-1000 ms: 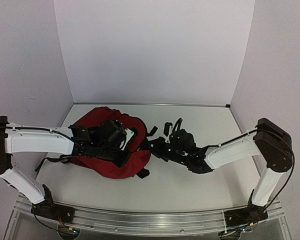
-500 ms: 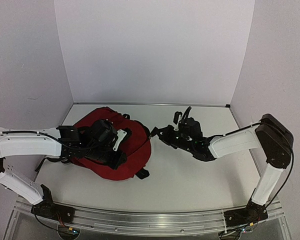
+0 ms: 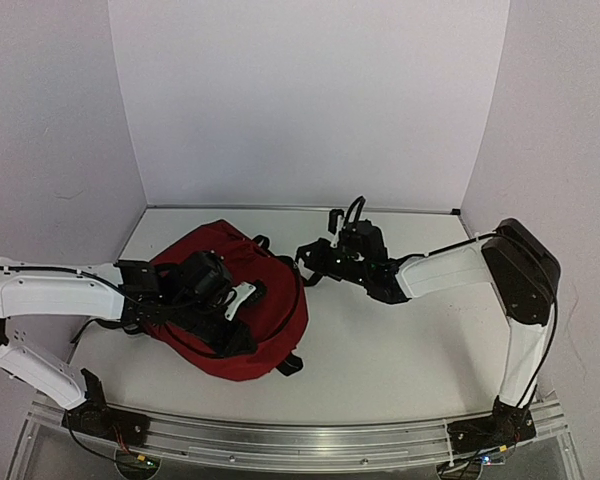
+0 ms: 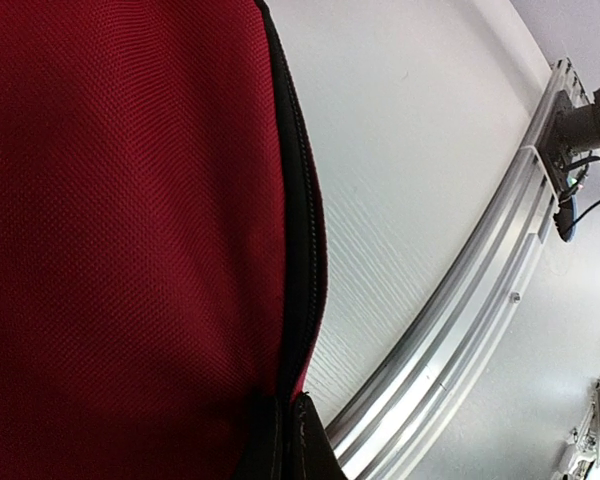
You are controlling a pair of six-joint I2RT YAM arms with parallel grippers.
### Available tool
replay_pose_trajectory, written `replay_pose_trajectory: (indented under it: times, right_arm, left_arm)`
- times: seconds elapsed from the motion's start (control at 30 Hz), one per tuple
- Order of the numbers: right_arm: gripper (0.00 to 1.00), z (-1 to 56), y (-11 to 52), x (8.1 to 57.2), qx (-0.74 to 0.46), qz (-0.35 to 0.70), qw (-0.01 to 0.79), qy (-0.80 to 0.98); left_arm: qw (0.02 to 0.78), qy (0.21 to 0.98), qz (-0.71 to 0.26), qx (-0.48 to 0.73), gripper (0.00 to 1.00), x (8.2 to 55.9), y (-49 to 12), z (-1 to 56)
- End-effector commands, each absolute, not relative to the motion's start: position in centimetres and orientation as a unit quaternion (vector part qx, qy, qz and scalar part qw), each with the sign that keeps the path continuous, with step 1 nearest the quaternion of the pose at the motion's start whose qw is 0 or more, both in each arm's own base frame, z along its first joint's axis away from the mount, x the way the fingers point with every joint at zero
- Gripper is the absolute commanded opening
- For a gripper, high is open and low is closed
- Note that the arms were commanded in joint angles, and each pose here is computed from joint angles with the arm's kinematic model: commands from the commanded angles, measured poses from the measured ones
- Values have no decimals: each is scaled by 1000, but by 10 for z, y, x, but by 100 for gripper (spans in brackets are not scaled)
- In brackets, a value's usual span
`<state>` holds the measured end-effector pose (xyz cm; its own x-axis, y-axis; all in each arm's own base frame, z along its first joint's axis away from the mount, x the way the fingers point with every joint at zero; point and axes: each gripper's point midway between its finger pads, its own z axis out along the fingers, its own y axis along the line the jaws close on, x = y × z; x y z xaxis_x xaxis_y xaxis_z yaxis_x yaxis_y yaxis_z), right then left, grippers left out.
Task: Pack the student bag
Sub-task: Zip the student bag at the center of the board.
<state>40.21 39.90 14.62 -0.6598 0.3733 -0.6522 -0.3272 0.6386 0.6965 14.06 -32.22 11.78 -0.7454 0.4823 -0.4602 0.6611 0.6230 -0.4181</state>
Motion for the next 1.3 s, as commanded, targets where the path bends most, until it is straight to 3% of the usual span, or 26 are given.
replay_pose_trajectory:
  times: [0.0, 0.07, 0.13, 0.2, 0.33, 0.47, 0.8, 0.87, 1.1, 1.27]
  right_arm:
    - [0, 172, 403, 427, 11, 435, 452, 779]
    - [0, 174, 404, 426, 8, 439, 451, 777]
    - [0, 177, 405, 424, 4, 442, 449, 776]
    - [0, 180, 405, 421, 0, 447, 447, 775]
    - [0, 183, 402, 416, -1, 450, 445, 775]
    - [0, 182, 400, 415, 3, 450, 442, 776]
    - [0, 181, 397, 417, 10, 447, 444, 776]
    - [0, 180, 398, 416, 9, 447, 444, 777]
    - [0, 179, 396, 416, 11, 444, 444, 778]
    - [0, 175, 396, 417, 14, 442, 443, 780]
  left_arm:
    - [78, 870, -344, 346, 0, 99, -322, 127]
    - [99, 873, -342, 332, 10, 106, -323, 134]
    - [142, 877, -339, 309, 30, 123, -326, 149]
    - [191, 879, -334, 283, 45, 143, -331, 168]
    - [264, 885, -313, 224, 60, 184, -346, 200]
    - [291, 893, -285, 191, 68, 212, -361, 192]
    - [324, 899, -225, 189, 74, 250, -395, 175]
    - [328, 900, -218, 187, 71, 255, -397, 172]
    - [338, 909, -156, 189, 46, 269, -396, 153]
    - [338, 908, -143, 202, 49, 266, -400, 146]
